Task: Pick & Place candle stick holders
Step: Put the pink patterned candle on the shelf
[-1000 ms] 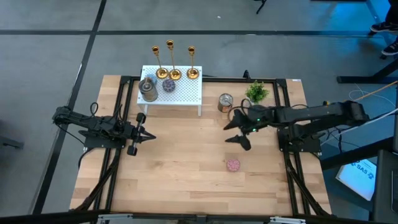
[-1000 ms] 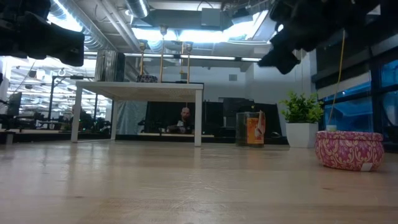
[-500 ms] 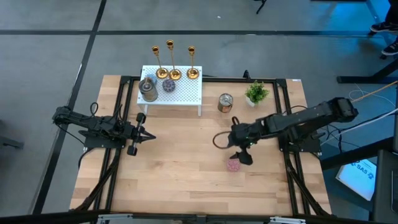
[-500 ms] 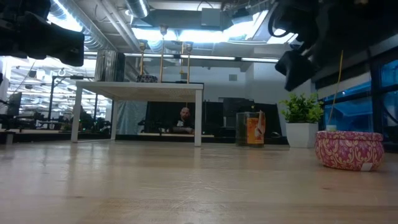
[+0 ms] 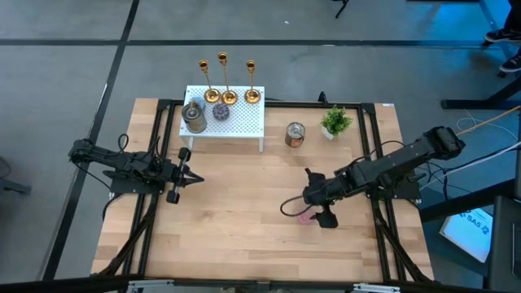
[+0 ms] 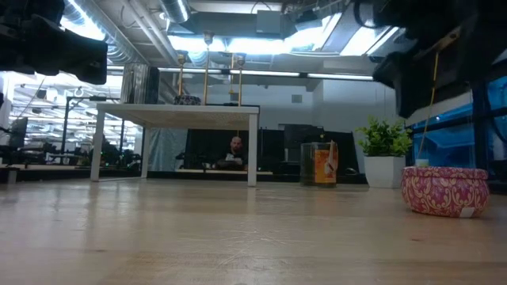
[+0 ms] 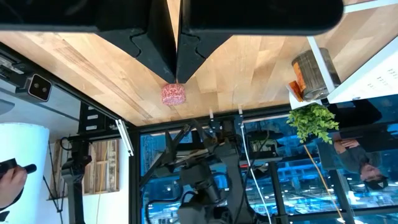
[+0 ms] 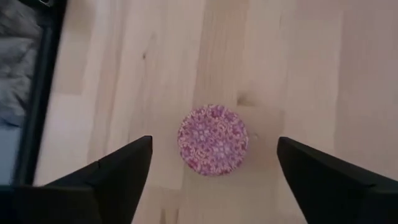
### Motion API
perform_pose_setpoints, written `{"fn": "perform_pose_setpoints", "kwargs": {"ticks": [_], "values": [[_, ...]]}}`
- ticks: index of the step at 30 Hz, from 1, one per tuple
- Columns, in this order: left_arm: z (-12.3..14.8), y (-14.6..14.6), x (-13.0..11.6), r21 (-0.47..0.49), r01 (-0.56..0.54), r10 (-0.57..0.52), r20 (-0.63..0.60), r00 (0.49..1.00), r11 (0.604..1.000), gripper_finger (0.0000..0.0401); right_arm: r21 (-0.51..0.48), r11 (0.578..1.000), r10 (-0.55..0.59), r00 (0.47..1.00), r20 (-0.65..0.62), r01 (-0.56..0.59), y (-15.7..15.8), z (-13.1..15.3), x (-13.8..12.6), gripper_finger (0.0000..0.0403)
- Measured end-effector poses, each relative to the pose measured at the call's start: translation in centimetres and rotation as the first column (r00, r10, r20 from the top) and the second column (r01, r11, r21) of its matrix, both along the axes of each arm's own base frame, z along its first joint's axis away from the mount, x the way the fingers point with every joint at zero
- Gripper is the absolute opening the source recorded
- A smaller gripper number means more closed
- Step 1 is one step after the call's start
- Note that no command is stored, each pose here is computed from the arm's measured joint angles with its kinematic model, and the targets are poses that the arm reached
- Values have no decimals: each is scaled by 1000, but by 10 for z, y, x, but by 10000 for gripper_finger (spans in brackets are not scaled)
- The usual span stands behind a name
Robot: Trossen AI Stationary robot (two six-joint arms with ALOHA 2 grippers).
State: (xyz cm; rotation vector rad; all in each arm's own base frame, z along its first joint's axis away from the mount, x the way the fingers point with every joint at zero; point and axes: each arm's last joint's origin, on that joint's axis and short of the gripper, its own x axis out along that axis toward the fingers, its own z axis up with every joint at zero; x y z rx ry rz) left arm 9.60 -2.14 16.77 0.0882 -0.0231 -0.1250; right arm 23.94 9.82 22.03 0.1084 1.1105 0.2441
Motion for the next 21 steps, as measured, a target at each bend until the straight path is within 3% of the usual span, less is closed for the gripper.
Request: {"fn": "perform_pose_setpoints", "kwargs": {"ticks": [5,13,21], "values": [[0,0,0,0,0,0,0,1000,1000,6,-61,997,35,999,-22,-37,16,-1,-3,377],[0,0,0,0,0,0,0,1000,1000,7,-165,985,37,998,-46,-44,31,-18,-2,380],[0,0,0,0,0,0,1,1000,1000,5,-177,983,28,996,-84,-42,35,-36,7,380]]}}
